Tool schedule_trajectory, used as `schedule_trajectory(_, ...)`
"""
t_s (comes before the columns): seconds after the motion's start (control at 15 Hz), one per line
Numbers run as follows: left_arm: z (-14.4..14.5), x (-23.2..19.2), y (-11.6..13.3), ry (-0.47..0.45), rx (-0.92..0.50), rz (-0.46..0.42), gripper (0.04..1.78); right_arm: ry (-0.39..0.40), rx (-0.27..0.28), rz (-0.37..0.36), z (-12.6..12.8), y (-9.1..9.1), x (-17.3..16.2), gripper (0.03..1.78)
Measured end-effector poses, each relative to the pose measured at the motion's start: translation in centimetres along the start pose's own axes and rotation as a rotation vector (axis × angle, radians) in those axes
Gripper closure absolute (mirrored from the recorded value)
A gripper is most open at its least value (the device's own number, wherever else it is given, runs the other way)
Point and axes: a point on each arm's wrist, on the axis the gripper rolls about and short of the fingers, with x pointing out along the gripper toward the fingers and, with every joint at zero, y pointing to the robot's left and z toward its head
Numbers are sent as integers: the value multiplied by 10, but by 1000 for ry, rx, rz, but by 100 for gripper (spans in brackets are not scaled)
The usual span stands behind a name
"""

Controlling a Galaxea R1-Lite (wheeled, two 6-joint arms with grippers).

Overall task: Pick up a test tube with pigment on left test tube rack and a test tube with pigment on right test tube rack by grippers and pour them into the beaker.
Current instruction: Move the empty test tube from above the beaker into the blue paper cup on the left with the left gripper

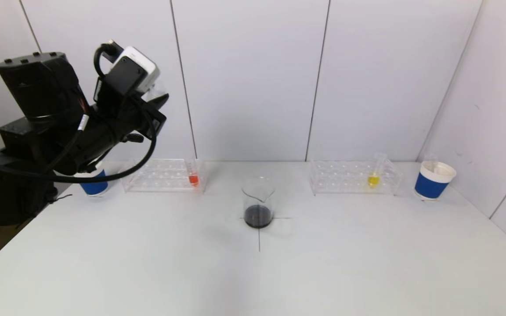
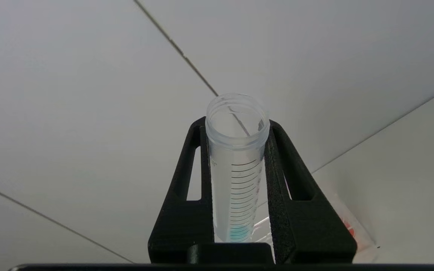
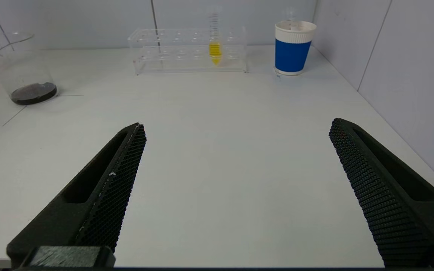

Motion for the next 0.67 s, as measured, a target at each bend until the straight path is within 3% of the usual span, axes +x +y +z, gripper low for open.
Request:
schedule_trajectory(0.33,-17,-3,45,71,-212,145,140,0,0,0,0,0,0,4)
schedule_trajectory(0.67,-47,-10,76,185,-335,270,140,0,0,0,0,0,0,4)
